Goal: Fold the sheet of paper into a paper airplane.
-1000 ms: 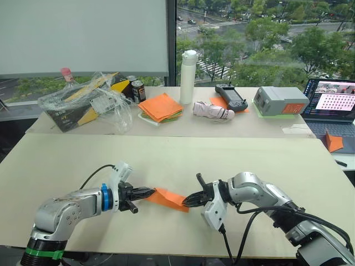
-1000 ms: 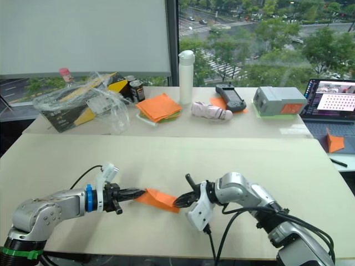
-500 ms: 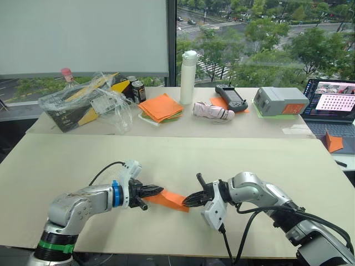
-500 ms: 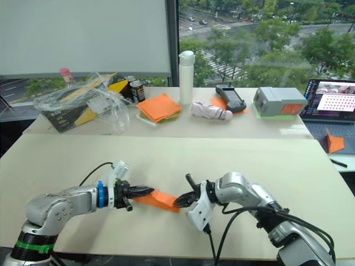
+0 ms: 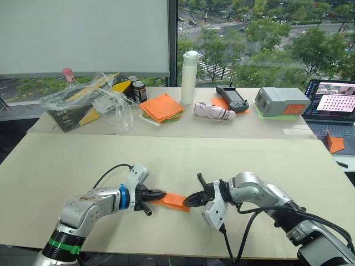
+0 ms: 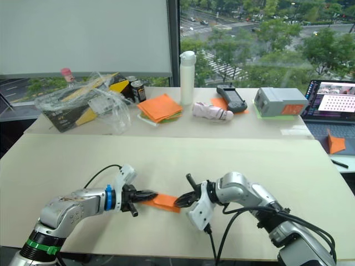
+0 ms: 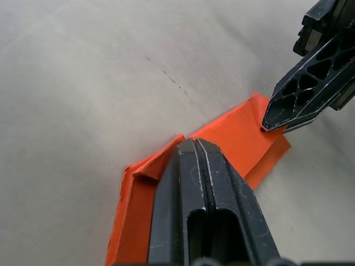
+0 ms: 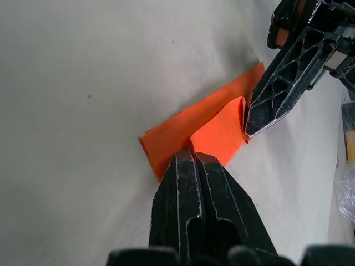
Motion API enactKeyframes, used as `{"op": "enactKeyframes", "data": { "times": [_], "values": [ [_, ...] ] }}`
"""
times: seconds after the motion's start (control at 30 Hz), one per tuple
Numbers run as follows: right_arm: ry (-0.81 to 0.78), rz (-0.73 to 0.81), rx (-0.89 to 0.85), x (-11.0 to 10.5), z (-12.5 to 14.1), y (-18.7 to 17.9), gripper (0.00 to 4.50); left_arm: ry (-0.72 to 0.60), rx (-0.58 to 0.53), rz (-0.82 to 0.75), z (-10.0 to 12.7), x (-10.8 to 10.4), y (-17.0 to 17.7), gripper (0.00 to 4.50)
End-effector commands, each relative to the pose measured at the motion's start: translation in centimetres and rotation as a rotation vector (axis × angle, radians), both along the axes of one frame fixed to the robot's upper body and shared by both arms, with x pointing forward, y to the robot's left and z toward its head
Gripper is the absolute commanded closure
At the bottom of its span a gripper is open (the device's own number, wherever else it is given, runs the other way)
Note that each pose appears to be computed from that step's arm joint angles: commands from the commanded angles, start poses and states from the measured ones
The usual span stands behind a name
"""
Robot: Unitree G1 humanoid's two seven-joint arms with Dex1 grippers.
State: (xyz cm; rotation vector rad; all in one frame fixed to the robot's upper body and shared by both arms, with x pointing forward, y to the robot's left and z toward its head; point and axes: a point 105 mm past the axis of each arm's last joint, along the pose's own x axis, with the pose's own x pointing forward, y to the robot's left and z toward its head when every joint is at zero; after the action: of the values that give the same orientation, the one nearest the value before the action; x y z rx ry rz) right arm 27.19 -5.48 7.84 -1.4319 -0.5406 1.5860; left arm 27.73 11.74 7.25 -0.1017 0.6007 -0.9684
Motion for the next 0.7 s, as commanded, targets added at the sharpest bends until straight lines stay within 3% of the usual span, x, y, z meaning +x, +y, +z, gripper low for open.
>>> {"op": "enactKeyframes", "data": {
  "times": [0.03,0.17,0.3,0.4,0.53,0.7],
  "values": [
    [0.027,-0.052,-0.047,0.6,-0.8,-0.9,4.46,0.031,0.048,0.005,-1.4,-0.4,0.5,4.5],
    [0.067,-0.072,-0.028,0.5,-0.7,-0.8,4.46,0.03,0.062,0.013,-1.9,-0.2,0.8,4.5],
    [0.234,-0.133,0.05,0.0,-0.1,-0.6,4.46,0.037,0.074,0.026,-2.5,0.0,1.0,4.5],
    [0.332,-0.168,0.108,-0.2,0.8,-0.4,3.64,0.039,0.07,0.021,-2.5,0.0,0.9,4.5],
    [0.479,-0.22,0.205,-0.4,2.4,0.0,2.23,0.039,0.07,0.018,-2.5,0.1,0.8,4.5],
    [0.697,-0.288,0.306,-0.5,4.4,0.2,2.23,0.04,0.071,0.014,-2.5,0.1,0.9,4.5]
  ]
}}
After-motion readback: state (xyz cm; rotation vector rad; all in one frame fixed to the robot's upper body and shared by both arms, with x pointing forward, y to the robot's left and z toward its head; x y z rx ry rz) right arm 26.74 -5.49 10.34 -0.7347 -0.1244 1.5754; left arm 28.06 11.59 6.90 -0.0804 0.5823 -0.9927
